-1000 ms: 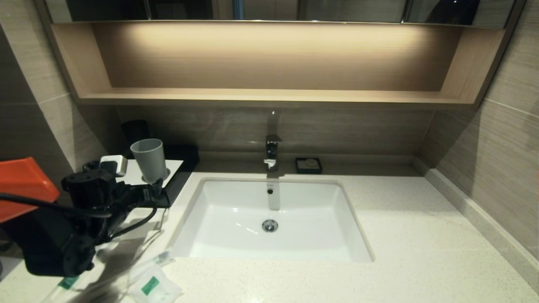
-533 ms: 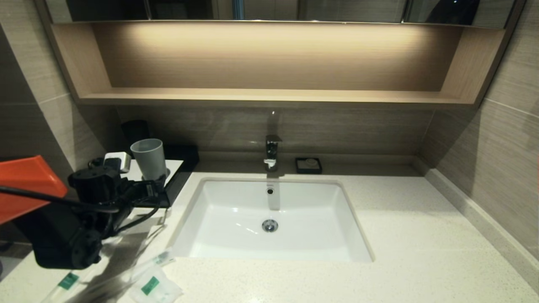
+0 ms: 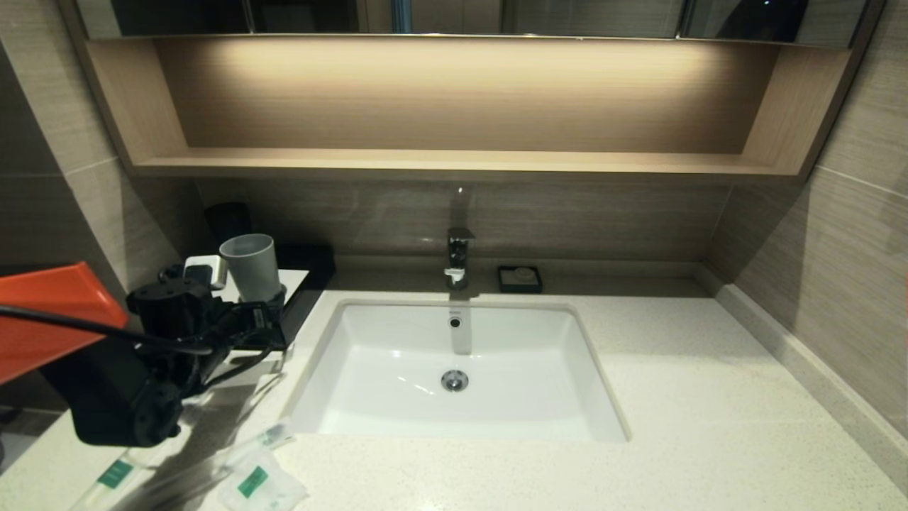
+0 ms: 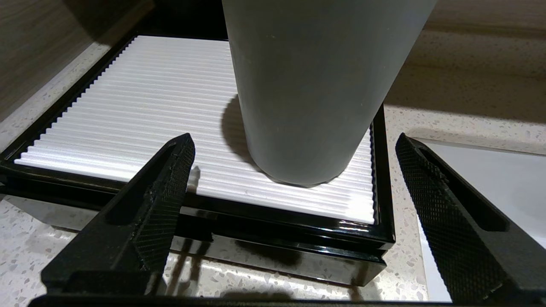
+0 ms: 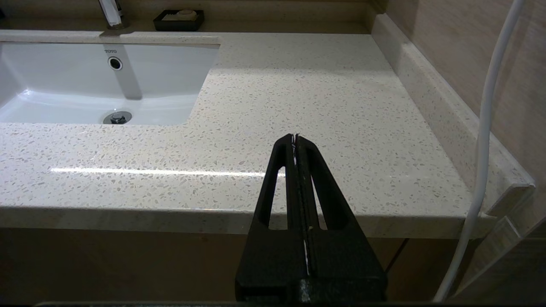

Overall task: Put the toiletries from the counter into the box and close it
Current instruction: Pick up the cup

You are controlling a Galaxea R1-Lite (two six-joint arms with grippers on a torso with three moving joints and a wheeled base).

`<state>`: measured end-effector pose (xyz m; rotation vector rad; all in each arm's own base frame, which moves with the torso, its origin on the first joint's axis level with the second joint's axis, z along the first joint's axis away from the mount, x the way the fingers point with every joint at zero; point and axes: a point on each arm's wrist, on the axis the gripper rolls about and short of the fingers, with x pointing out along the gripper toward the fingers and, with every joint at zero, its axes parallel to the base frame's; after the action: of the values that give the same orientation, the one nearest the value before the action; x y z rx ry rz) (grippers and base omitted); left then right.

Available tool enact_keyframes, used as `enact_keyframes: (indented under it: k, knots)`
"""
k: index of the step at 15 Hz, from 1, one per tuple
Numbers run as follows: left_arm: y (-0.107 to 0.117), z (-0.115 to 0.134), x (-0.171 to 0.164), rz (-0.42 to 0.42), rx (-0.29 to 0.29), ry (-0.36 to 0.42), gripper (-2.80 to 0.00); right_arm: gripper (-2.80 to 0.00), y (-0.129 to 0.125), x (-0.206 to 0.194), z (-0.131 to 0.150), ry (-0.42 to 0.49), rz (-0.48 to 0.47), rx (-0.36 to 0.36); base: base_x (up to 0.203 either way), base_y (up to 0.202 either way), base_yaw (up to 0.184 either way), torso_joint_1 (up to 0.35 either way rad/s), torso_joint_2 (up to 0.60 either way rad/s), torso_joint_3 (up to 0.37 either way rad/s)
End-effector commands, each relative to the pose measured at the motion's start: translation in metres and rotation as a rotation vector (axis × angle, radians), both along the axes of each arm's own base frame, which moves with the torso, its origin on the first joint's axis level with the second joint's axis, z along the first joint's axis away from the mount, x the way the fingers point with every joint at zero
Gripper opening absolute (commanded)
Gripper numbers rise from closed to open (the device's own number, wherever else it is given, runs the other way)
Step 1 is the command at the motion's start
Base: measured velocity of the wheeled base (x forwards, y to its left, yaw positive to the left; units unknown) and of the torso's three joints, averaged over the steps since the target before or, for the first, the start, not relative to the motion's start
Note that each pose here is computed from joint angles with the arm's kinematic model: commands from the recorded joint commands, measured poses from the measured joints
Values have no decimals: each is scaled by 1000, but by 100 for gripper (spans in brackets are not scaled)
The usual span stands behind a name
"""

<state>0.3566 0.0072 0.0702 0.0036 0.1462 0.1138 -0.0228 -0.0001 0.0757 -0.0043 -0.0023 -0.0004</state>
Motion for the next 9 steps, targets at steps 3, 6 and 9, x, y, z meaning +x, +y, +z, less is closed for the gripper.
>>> enact_keyframes:
  k: [3,6,9]
  knots:
    - [0,-3,7,1,-1,-14,0,-280,0,0,0,-1,0,0,0,0,0,0,0,0]
    - [0,-4,12,11,0,-21,0,-280,0,0,0,-2,0,-1,0,0,0,0,0,0]
    - [-1,-5,16,9,-1,-28,0,-280,0,0,0,-1,0,0,0,0,0,0,0,0]
